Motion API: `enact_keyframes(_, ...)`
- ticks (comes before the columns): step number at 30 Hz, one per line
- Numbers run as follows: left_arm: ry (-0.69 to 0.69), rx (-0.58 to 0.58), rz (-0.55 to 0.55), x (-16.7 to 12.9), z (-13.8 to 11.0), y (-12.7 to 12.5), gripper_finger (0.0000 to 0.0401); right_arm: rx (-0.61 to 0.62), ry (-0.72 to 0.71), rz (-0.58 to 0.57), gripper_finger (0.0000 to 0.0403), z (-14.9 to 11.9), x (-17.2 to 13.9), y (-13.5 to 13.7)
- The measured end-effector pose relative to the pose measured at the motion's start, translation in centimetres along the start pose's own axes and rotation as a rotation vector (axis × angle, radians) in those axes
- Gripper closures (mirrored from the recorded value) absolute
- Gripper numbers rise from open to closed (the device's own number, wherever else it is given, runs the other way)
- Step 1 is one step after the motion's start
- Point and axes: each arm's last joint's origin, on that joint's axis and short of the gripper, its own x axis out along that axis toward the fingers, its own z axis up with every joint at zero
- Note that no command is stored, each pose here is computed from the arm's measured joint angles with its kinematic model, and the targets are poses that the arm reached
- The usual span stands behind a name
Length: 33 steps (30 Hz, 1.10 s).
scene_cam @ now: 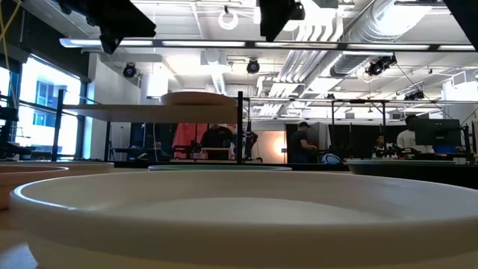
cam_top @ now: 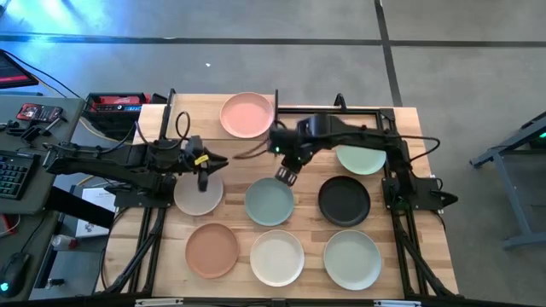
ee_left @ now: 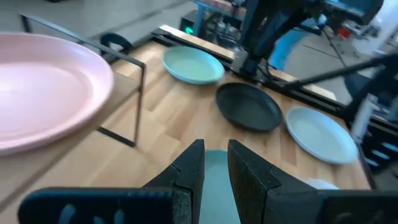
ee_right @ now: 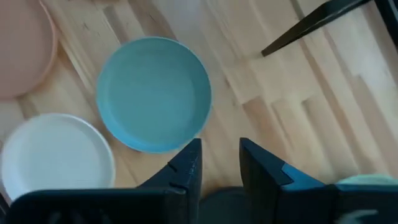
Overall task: Place and stack plates onto a shelf
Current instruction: Stack the black plate into the light orange plate on the shelf
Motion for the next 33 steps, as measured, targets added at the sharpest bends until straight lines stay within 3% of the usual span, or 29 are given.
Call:
enact_keyframes(11, 0.232, 0.012, -0.158, 0.8, -1.6, -0.3, 0.0341, 0.207, -0.103, -0.073, 0.0320, -3.1, -0.9, 5.3)
enact_keyframes(22, 0.250, 0.018, -0.192, 3.1, -1.9, -1.0, 0.0341, 0.395, -0.188, -0.093, 0.0320, -5.7, -1.6, 8.5)
enact_keyframes(26, 0.259, 0.047, -0.198, 3.7, -2.0, -1.1, 0.0341, 0.410, -0.161, -0.122, 0.0320, -7.2, -0.4, 9.8)
enact_keyframes(33, 0.260, 0.083, -0.202, 3.7, -2.1, -1.1, 0.0341, 0.460, 0.011, -0.210, 0.0320, -10.3, 3.7, 11.2)
